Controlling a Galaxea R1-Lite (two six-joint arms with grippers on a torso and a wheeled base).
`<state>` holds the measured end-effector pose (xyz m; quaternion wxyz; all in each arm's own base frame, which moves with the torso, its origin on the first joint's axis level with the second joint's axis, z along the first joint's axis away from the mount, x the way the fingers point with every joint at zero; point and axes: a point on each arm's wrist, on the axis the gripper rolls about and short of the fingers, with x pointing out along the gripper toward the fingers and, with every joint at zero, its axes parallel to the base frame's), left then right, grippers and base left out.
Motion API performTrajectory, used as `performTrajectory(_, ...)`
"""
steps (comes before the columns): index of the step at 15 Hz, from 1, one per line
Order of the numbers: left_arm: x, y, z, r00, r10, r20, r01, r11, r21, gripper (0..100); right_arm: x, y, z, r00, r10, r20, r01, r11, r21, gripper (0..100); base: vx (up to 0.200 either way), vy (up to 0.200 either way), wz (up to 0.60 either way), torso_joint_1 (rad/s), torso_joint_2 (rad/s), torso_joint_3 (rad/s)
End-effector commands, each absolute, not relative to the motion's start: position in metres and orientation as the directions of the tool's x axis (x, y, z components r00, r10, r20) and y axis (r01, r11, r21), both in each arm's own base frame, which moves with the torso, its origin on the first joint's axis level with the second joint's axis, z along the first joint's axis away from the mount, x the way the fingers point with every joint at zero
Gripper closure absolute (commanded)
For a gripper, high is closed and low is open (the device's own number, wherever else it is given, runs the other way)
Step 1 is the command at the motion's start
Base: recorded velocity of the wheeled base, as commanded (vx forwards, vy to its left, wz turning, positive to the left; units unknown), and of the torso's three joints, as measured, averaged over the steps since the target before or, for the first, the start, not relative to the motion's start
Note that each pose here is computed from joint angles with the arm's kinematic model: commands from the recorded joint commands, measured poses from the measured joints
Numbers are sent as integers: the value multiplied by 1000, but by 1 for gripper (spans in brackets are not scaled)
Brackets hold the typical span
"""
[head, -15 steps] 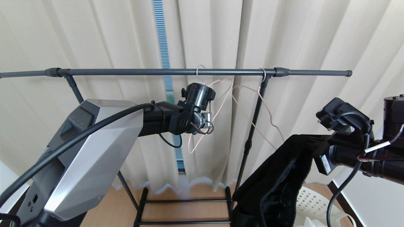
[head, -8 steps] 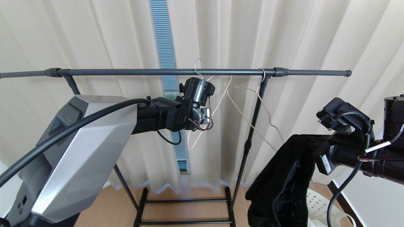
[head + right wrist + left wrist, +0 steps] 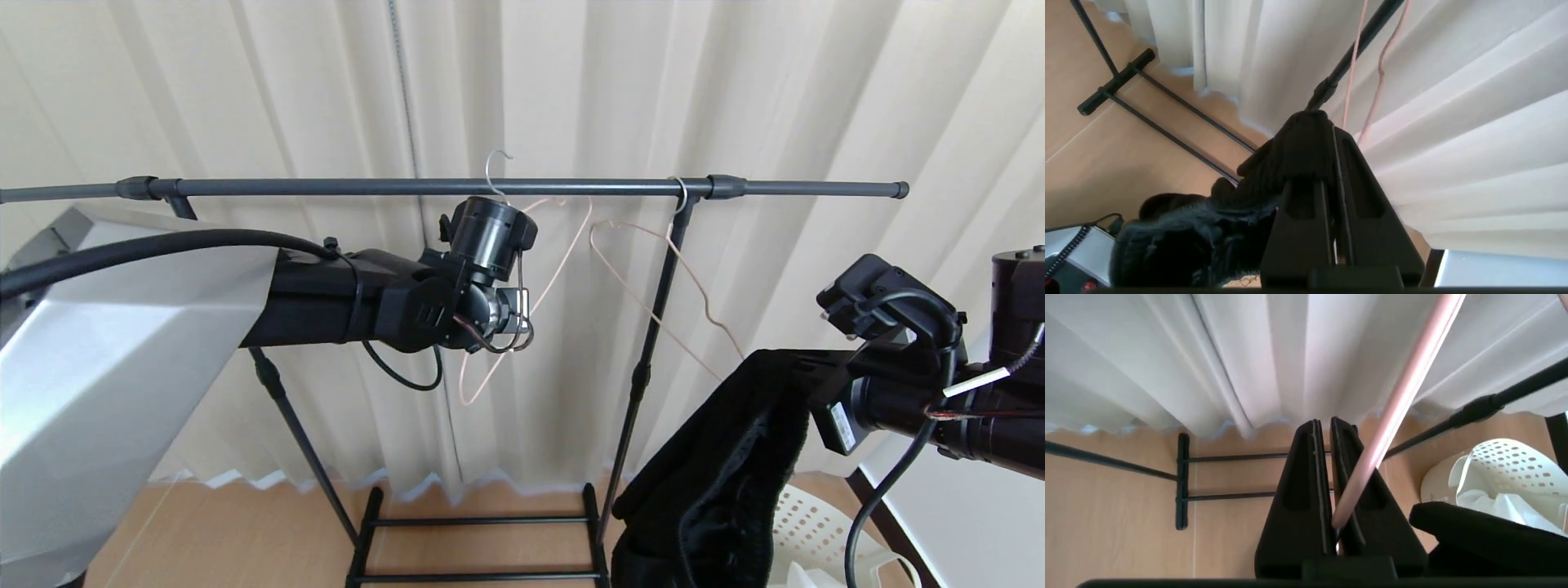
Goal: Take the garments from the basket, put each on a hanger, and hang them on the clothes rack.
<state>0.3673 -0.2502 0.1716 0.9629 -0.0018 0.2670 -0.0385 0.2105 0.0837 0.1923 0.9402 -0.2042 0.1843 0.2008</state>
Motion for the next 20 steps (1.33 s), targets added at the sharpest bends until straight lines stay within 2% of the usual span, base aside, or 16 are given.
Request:
performTrajectory(1,342,-241,185,866,-98,-490,97,995,-29,100,211,84,192,851,302,-430,-453,835,-311,100,0,0,0,0,0,0)
performTrajectory(4,327,-233,181,875,-114,-470,130,991,2,100,212,85,191,849,303,-434,-456,834,-310,100,0,0,0,0,0,0)
performTrajectory(7,294,-214,168,877,-126,-463,180,981,73,100,210,87,192,847,314,-430,-465,830,-309,100,0,0,0,0,0,0)
performTrajectory(11,236,-176,144,875,-144,-463,257,947,192,100,207,98,196,851,326,-411,-470,822,-321,100,0,0,0,0,0,0)
performTrajectory(13,211,-156,127,891,-157,-426,278,931,238,100,205,109,199,862,314,-398,-450,836,-315,100,0,0,0,0,0,0)
performTrajectory(16,185,-135,107,907,-175,-383,305,900,312,100,209,125,206,888,266,-375,-381,882,-277,100,0,0,0,0,0,0)
performTrajectory(18,168,-127,96,913,-208,-351,330,883,333,100,222,139,197,913,146,-382,-268,918,-291,100,0,0,0,0,0,0)
performTrajectory(20,153,-125,88,890,-262,-373,392,858,332,100,234,148,193,935,70,-347,-181,937,-300,100,0,0,0,0,0,0)
